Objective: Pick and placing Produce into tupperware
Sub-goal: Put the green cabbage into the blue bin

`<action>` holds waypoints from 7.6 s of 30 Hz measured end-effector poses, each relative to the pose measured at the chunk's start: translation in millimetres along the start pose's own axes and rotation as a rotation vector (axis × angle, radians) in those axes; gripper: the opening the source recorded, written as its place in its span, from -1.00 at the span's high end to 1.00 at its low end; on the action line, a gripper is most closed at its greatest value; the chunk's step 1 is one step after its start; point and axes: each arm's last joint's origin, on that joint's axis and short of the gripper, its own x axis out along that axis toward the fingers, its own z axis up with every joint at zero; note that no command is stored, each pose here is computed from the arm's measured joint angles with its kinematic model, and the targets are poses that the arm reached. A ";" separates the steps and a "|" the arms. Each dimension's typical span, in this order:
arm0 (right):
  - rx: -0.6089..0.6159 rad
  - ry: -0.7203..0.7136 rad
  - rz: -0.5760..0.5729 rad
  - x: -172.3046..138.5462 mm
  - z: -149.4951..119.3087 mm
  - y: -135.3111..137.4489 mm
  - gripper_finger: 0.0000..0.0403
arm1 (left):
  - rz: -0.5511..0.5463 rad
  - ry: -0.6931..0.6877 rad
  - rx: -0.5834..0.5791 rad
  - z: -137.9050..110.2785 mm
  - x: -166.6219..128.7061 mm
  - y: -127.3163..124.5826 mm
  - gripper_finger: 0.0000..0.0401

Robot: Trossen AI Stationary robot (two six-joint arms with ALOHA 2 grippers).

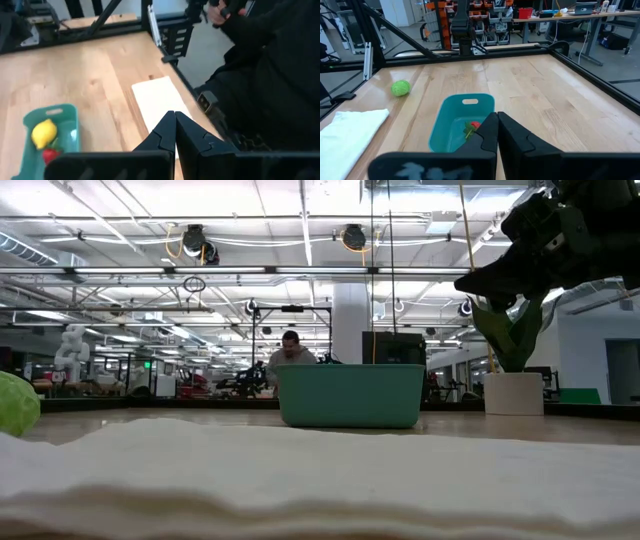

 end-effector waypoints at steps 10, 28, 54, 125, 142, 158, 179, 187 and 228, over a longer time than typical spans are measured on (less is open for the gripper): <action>0.000 0.000 0.000 0.0 0.0 0.0 1.00 | 0.084 0.133 -0.109 7.9 4.3 -6.4 0.97; 0.000 0.000 0.000 0.0 0.1 0.0 1.00 | 0.138 0.521 -0.191 -1.6 42.1 -12.5 0.97; 0.000 -0.001 0.000 0.0 0.1 0.0 1.00 | 0.190 0.705 -0.375 -17.2 40.6 -9.8 0.97; 0.016 -0.002 0.000 0.0 0.2 0.0 1.00 | 0.149 0.908 -0.323 -60.9 129.8 -26.7 -0.35; 0.018 -0.005 0.000 0.0 0.5 0.0 1.00 | 0.221 0.905 -0.358 -73.5 149.5 -35.6 -0.43; 0.018 -0.008 0.001 0.0 0.8 0.0 1.00 | 0.319 0.979 -0.457 -107.6 147.7 -32.7 -0.77; 0.018 -0.008 0.001 0.0 0.8 0.1 1.00 | 0.249 0.889 -0.441 -123.1 157.9 -35.1 -0.77; 0.018 -0.008 0.001 0.0 0.7 0.1 1.00 | 0.241 0.871 -0.443 -137.6 159.7 -33.0 -0.77; 0.019 -0.008 0.000 0.0 0.7 0.0 1.00 | 0.122 0.817 -0.424 -114.4 136.0 -14.9 -0.28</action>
